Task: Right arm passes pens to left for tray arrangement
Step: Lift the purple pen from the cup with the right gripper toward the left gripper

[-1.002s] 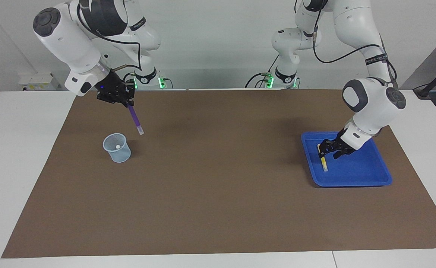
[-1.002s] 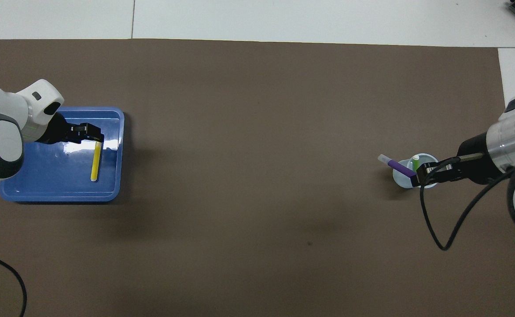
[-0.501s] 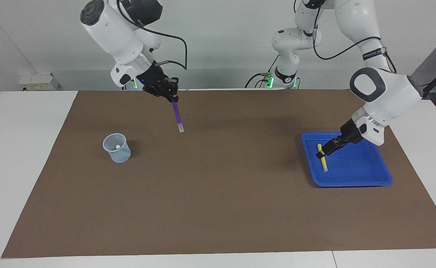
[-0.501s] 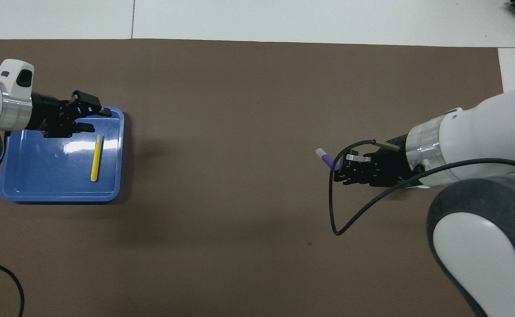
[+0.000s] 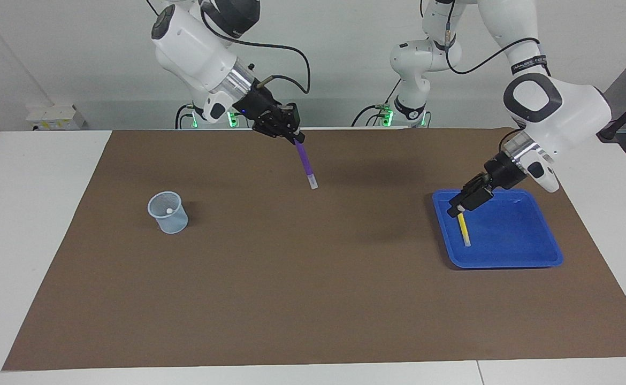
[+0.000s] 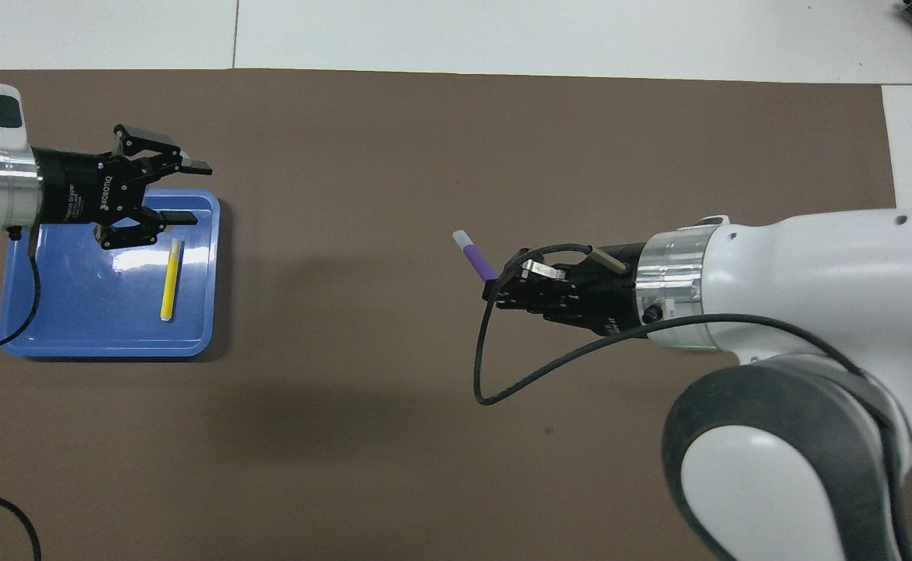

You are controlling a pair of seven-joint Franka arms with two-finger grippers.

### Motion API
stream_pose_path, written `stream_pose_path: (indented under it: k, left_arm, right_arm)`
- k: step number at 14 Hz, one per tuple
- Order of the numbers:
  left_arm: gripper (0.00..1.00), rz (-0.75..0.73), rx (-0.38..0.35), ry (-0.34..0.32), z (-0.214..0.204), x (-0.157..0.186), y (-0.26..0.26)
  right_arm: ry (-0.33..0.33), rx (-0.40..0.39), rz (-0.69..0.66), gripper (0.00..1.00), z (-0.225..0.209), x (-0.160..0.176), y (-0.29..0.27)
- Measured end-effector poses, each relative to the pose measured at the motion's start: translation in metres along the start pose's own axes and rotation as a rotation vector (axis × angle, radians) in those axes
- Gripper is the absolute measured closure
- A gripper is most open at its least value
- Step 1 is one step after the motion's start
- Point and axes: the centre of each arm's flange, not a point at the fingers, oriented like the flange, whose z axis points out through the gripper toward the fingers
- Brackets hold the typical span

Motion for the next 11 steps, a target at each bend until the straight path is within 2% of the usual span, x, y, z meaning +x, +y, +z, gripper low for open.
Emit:
stream_pose_path:
  k: [2,4,6,7,8,11]
  left_arm:
    - [0.3,-0.089,-0.029,-0.047,0.004,-0.02,0.01]
    - [0.3,-0.164,-0.066,-0.101,0.011,-0.038,0.016]
    - [0.26,-0.216,-0.097,-0.151,0.017,-0.049,0.011]
    - [0.26,-0.237,-0.112,-0.175,0.02,-0.055,0.006]
    - [0.2,-0.257,-0.124,-0.194,0.021,-0.061,0.002]
    - [0.2,-0.292,-0.139,-0.231,0.022,-0.089,0.001]
  right_arm:
    - [0.038,0.078,0.041,0.82,0.023,-0.022,-0.011]
    - [0.053,0.134,0.063,0.82,0.036,-0.039,-0.021]
    - [0.103,0.183,0.073,0.82,0.045,-0.051,-0.027]
    - [0.124,0.198,0.08,0.82,0.051,-0.055,-0.027]
    - [0.133,0.203,0.087,0.82,0.056,-0.056,-0.026]
    - [0.143,0.194,0.103,0.82,0.068,-0.049,-0.018]
